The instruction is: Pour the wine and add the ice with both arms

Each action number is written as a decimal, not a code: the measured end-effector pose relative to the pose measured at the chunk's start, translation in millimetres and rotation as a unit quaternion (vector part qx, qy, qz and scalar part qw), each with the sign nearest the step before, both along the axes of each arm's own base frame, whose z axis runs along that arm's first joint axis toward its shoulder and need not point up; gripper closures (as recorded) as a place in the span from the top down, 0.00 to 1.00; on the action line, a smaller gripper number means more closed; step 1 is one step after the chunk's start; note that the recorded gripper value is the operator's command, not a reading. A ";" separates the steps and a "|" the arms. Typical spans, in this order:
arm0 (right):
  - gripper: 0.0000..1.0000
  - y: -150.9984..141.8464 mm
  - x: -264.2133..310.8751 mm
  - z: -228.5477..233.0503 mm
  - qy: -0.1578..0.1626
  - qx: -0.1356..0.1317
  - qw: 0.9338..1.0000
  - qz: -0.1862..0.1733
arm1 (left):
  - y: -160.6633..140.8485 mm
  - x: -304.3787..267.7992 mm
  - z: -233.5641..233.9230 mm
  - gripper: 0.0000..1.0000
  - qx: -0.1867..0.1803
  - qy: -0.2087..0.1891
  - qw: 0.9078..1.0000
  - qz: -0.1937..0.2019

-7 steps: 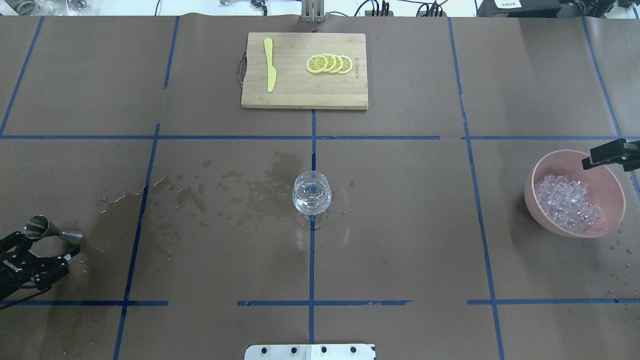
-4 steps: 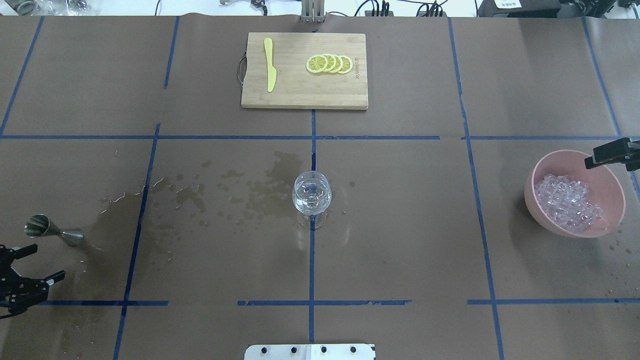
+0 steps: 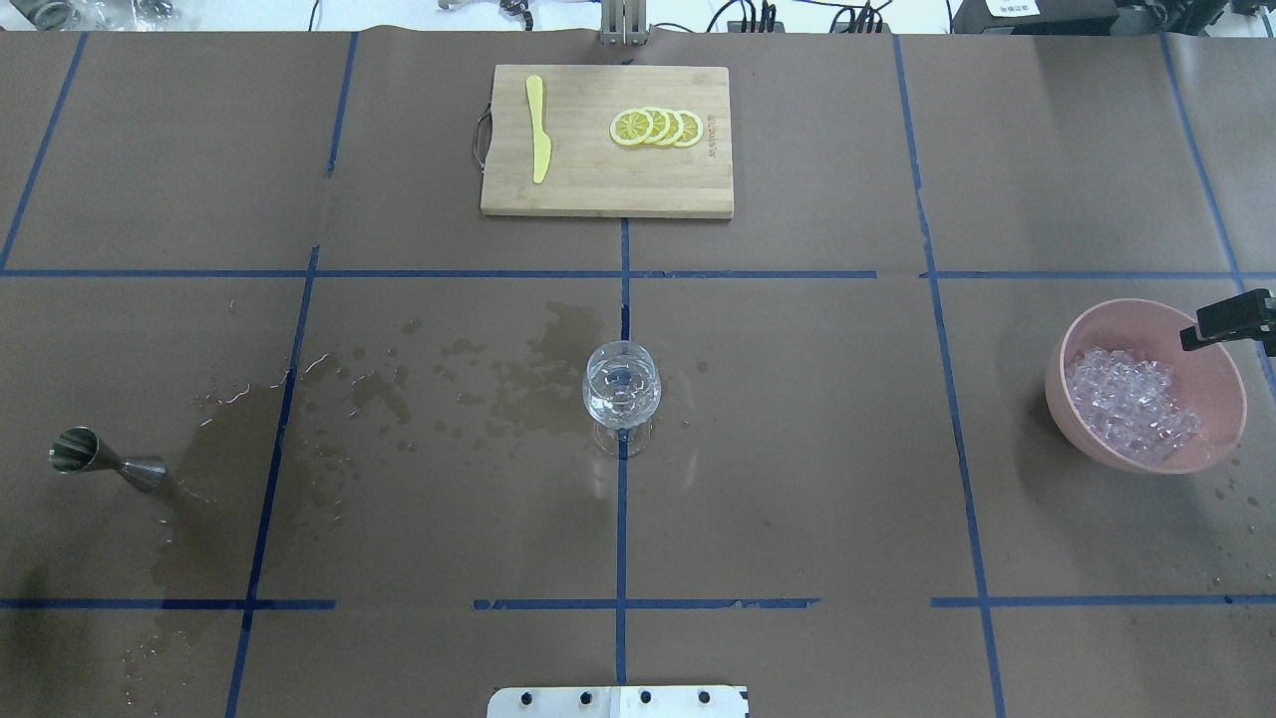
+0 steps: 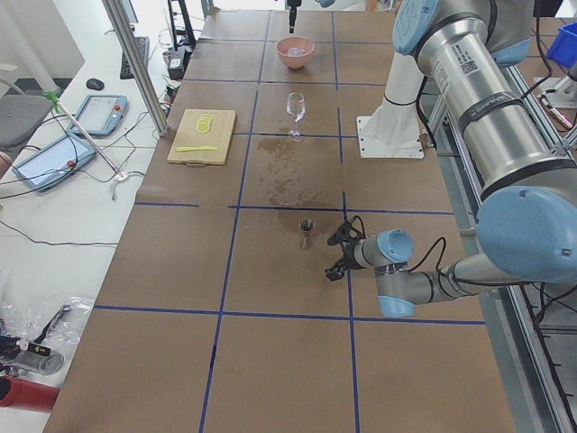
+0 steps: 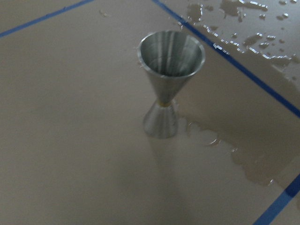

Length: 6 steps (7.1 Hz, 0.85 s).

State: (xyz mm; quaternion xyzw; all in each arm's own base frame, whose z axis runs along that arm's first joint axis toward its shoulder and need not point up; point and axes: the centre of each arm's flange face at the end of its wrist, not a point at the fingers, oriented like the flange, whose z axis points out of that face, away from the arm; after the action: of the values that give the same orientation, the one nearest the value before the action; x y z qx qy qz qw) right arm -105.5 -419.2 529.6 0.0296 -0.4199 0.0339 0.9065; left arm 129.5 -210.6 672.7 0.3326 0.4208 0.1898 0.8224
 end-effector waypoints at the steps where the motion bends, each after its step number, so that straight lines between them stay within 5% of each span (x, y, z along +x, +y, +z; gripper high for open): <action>1: 1.00 4.2 -3.5 3.9 0.001 -0.005 1.000 -0.006 | -16.6 -27.1 14.5 0.99 0.005 -0.016 0.999 -0.030; 4: 1.00 8.1 -35.1 2.2 0.005 -0.014 1.000 -0.025 | -107.5 -53.0 9.8 0.99 -0.071 0.006 0.995 -0.063; 6: 0.98 3.3 -56.5 10.2 0.018 -0.029 0.999 -0.024 | -131.3 -57.5 -0.3 0.99 -0.086 0.020 0.994 -0.063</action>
State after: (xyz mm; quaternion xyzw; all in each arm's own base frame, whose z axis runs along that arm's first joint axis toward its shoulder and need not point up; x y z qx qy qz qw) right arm -162.0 -415.9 539.8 -0.0057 -0.4026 0.0239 0.9150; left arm 72.0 -341.8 672.3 0.2904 0.4301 0.0942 0.8496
